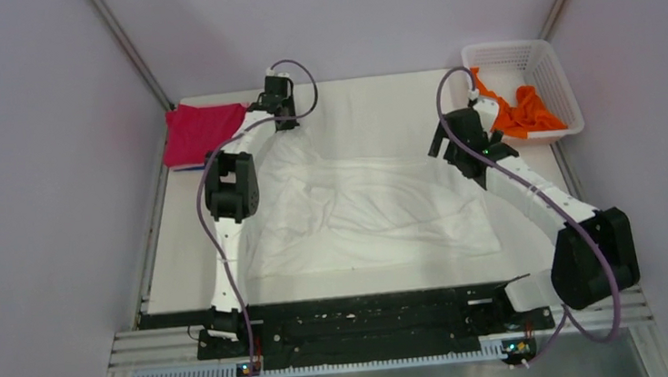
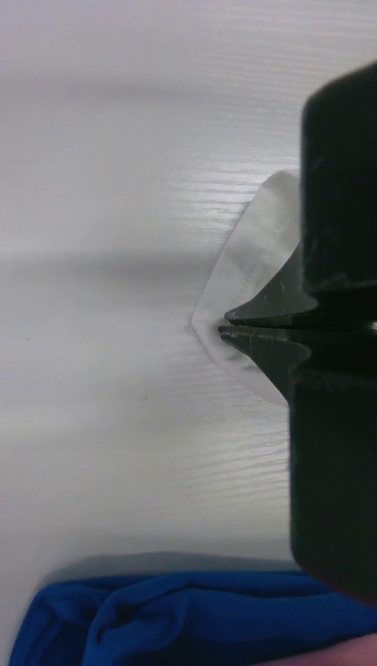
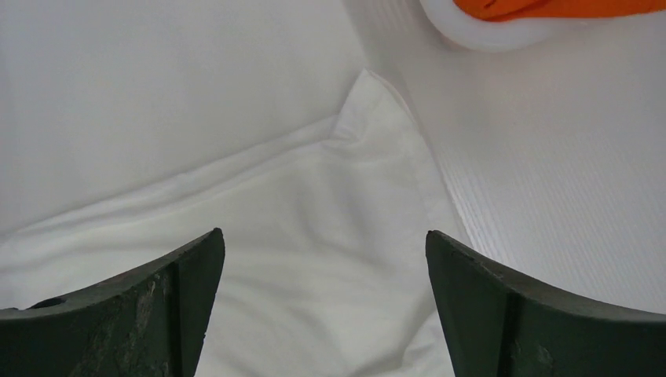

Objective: Fold and stack the t-shirts
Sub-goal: Grab the side of the flattened tshirt furthest away from the robot with both arms

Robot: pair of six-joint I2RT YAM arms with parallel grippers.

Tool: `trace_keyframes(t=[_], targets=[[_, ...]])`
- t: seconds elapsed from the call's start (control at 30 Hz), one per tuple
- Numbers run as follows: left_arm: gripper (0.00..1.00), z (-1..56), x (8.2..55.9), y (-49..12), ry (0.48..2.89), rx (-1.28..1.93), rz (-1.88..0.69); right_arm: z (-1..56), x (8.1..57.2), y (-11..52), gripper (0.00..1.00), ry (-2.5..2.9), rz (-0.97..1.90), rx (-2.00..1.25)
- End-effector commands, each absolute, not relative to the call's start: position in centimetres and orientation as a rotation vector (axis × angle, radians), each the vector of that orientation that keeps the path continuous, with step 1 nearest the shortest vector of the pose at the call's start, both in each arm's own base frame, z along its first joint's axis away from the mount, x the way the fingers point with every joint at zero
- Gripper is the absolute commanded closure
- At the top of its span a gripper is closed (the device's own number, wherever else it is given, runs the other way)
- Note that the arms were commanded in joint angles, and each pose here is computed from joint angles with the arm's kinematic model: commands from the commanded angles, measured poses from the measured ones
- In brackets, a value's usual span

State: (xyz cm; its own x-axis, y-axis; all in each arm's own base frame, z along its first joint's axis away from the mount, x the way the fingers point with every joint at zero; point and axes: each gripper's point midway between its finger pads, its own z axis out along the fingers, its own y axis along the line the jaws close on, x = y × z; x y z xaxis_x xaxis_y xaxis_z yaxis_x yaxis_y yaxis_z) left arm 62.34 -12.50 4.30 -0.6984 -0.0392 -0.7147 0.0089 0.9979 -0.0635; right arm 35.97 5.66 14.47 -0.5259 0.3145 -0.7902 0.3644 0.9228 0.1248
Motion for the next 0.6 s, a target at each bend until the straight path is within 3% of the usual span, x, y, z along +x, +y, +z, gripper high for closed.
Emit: trace_keyframes(t=[0.0, 0.3, 0.57], targets=[[1.0, 9.3, 61.9, -12.2, 2.239, 0.014, -0.089, 15.6, 39.6, 3.9, 0.06, 2.151, -0.116, 0.515], [1.0, 14.4, 59.8, -12.7, 2.136, 0.024, -0.167, 11.5, 47.7, 1.8, 0.16, 2.277, -0.352, 0.478], [1.0, 16.2, 57.4, -13.1, 2.088, 0.016, -0.24, 6.7, 49.7, 1.4, 0.25, 2.365, -0.429, 0.526]])
